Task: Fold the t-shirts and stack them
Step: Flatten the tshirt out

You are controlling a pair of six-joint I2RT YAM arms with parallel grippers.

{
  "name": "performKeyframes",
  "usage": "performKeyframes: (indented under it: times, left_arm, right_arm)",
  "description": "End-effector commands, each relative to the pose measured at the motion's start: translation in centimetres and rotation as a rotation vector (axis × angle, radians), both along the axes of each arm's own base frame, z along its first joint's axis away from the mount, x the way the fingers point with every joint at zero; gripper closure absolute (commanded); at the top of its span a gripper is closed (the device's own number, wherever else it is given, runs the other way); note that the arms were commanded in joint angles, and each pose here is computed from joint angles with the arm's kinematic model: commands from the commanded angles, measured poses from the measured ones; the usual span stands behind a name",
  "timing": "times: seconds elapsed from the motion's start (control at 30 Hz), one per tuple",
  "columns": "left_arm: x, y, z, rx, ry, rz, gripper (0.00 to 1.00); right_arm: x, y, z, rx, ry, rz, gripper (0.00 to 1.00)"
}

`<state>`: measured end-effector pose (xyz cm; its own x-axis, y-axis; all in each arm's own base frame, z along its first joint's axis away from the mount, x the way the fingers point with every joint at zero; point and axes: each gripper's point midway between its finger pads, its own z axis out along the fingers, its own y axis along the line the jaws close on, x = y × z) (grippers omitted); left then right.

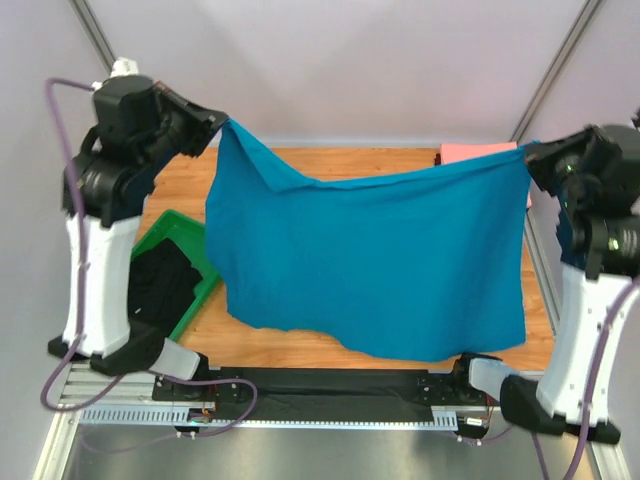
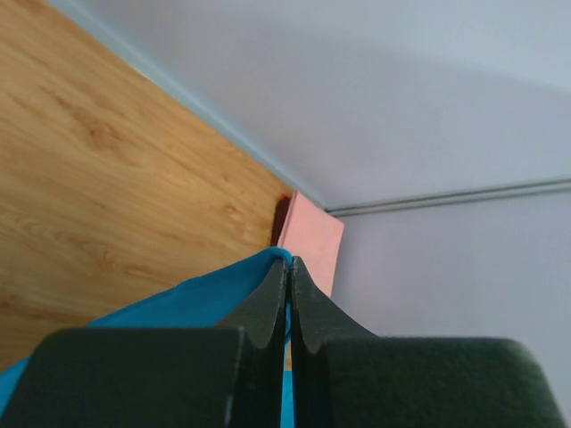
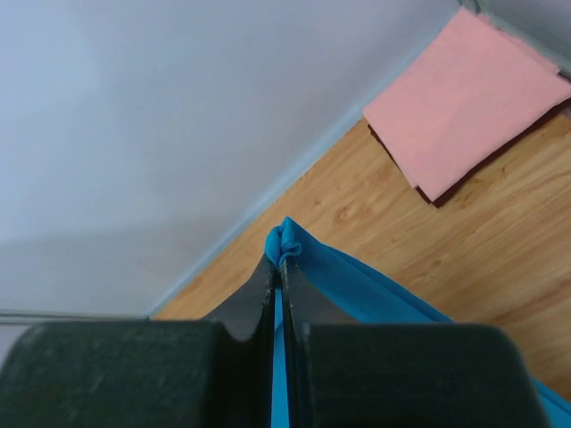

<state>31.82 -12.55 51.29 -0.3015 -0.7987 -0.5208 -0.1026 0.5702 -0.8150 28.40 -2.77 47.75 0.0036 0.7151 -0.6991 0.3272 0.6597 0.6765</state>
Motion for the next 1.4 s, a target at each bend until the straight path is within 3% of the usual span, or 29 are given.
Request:
performKeyframes:
  times: [0.0, 0.03, 0.1, 0.13, 0.2, 0.23, 0.3, 0.33, 0.37, 0.43, 0.5, 0.63, 0.7, 0.77, 0.8, 0.87, 0.9, 0.97, 1.0, 1.1, 1.2, 1.37]
  left_arm:
    - [6.1, -0.2, -0.4, -0.061, 0.004, -0.032, 1.00]
    - [6.3, -0.3, 1.8, -0.098, -0.048, -0.059, 1.00]
    - [9.8, -0.2, 1.6, -0.144, -0.044, -0.068, 1.00]
    - [10.1, 0.7, 3.7, -0.174, -0.108, -0.064, 1.00]
    - [10.3, 0.4, 7.1, -0.253, -0.223, -0.115, 1.00]
    - [10.4, 0.5, 7.8, -0.268, -0.252, -0.123, 1.00]
    - [7.7, -0.2, 12.2, -0.298, -0.407, -0.201, 1.00]
    - [7.2, -0.4, 12.5, -0.296, -0.422, -0.222, 1.00]
    - [5.3, -0.4, 13.7, -0.284, -0.459, -0.239, 1.00]
    - [2.8, -0.1, 13.9, -0.234, -0.471, -0.235, 1.00]
    - [1.4, 0.2, 13.3, -0.204, -0.462, -0.229, 1.00]
    - [-1.8, 0.0, 6.5, -0.177, -0.302, -0.245, 1.00]
    - [-2.9, -0.1, 3.6, -0.169, -0.267, -0.260, 1.00]
    - [-4.3, -0.1, -2.6, -0.138, -0.139, -0.265, 1.00]
    - [-4.8, -0.1, -4.7, -0.119, -0.094, -0.272, 1.00]
    - [-6.7, -0.2, -10.9, -0.098, 0.036, -0.299, 1.00]
    - [-6.9, -0.4, -16.0, -0.107, 0.151, -0.305, 1.00]
    - [-9.2, -0.4, -19.1, -0.119, 0.184, -0.318, 1.00]
    - [-9.9, -0.4, -23.3, -0.120, 0.271, -0.316, 1.00]
    - [-12.9, 0.7, -29.2, -0.072, 0.408, -0.285, 1.00]
    - [-14.6, 1.4, -32.2, -0.043, 0.474, -0.254, 1.00]
    - [-14.2, 1.6, -31.3, -0.019, 0.470, -0.243, 1.00]
  right_arm:
    - [5.5, 1.4, 3.4, -0.027, -0.110, 0.137, 1.00]
    - [6.7, 2.0, 4.1, -0.024, -0.119, 0.183, 1.00]
    - [10.8, 2.0, 3.1, 0.000, -0.069, 0.210, 1.00]
    - [10.0, 2.1, 7.6, -0.020, -0.178, 0.216, 1.00]
    - [11.5, 2.4, 9.5, 0.025, -0.228, 0.254, 1.00]
    - [10.1, 2.3, 12.6, 0.029, -0.319, 0.255, 1.00]
    - [8.7, 1.4, 14.5, 0.105, -0.381, 0.239, 1.00]
    - [7.7, 1.1, 15.2, 0.123, -0.404, 0.228, 1.00]
    - [8.9, 0.4, 12.7, 0.170, -0.340, 0.218, 1.00]
    - [5.8, -0.1, 14.3, 0.162, -0.414, 0.208, 1.00]
    - [4.9, -1.4, 12.3, 0.130, -0.340, 0.166, 1.00]
    - [1.8, -1.2, 6.5, 0.082, -0.149, 0.128, 1.00]
    - [1.8, -2.0, -0.7, 0.121, 0.037, 0.082, 1.00]
    - [-0.3, -2.3, -4.4, 0.110, 0.122, 0.025, 1.00]
    - [-0.4, -2.1, -8.9, 0.146, 0.228, 0.026, 1.00]
    - [-1.8, -1.5, -11.7, 0.173, 0.274, 0.023, 1.00]
    - [-2.2, -1.2, -15.8, 0.213, 0.362, 0.021, 1.00]
    - [-4.2, -1.3, -18.7, 0.215, 0.430, -0.024, 1.00]
    - [-5.0, -1.6, -20.2, 0.210, 0.478, -0.049, 1.00]
    - [-8.6, -3.4, -24.5, 0.151, 0.641, -0.184, 1.00]
    - [-10.6, -3.9, -26.8, 0.146, 0.708, -0.255, 1.00]
    - [-11.3, -4.1, -27.6, 0.166, 0.709, -0.304, 1.00]
